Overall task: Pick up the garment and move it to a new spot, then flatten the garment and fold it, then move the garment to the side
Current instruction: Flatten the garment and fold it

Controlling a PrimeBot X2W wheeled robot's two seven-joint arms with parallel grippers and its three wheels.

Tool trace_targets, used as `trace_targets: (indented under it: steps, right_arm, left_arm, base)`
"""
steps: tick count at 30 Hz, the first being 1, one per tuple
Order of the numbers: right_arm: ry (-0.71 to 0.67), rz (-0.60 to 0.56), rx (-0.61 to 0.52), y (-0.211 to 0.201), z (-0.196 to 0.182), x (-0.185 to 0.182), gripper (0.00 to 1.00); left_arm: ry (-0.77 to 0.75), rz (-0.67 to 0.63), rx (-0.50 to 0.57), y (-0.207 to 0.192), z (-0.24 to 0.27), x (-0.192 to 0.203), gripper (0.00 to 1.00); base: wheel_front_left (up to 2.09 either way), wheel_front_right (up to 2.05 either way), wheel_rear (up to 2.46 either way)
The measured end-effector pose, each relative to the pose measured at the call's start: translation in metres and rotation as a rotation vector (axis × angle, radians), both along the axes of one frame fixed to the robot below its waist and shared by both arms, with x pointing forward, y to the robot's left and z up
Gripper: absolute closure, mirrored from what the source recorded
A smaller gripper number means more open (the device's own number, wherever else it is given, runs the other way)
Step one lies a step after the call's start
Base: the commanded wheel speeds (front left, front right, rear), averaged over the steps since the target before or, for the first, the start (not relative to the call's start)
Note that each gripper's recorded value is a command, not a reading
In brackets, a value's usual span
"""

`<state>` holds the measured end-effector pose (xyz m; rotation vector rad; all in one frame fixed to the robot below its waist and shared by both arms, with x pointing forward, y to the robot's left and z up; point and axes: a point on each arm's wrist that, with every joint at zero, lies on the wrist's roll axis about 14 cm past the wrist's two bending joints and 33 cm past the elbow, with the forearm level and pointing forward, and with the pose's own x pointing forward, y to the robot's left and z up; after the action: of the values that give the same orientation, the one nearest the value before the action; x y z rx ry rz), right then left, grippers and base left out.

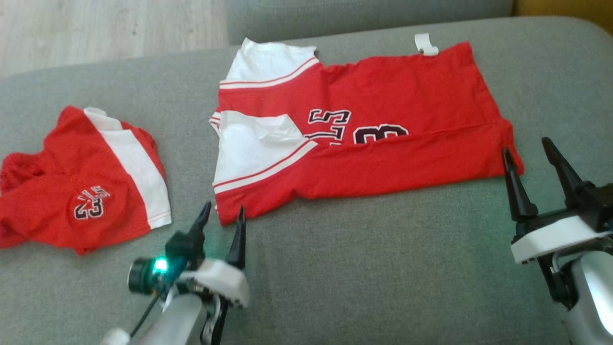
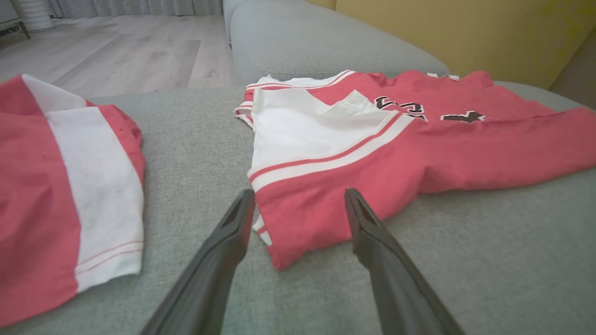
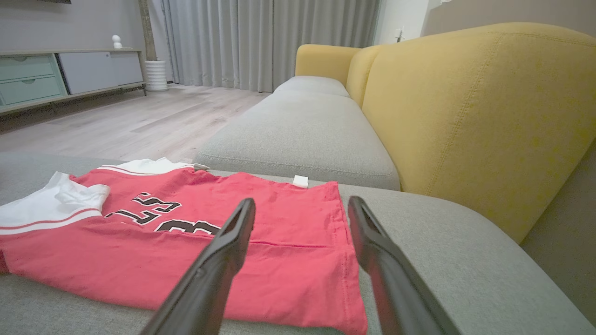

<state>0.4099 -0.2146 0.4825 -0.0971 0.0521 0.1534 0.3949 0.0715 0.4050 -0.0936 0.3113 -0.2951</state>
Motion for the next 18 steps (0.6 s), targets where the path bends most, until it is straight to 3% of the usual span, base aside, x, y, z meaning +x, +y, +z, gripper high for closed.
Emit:
trace_targets:
  steps: [14,15,16,18]
  right_arm:
    - [0.009,0.005,-0.023,-0.002,-0.003,0.013,0.0]
    - [0.012,0.006,-0.024,-0.002,-0.004,0.013,0.0]
    - [0.017,0.007,-0.026,-0.002,-0.005,0.012,0.0]
    - [0.04,0.006,-0.038,-0.003,-0.009,0.013,0.0]
  left_arm:
    - [0.197,-0.081,0.128,-0.011,-0.042,0.029,0.0]
    - [0.203,-0.091,0.129,-0.013,-0.042,0.03,0.56]
    - [0.204,-0.1,0.128,-0.014,-0.042,0.03,1.0]
    - [0.201,-0.117,0.121,-0.017,-0.041,0.029,1.0]
  base:
    - [0.0,0.0,0.0]
    - [0.0,0.0,0.0]
    - [0.0,0.0,0.0]
    - [0.0,0.0,0.0]
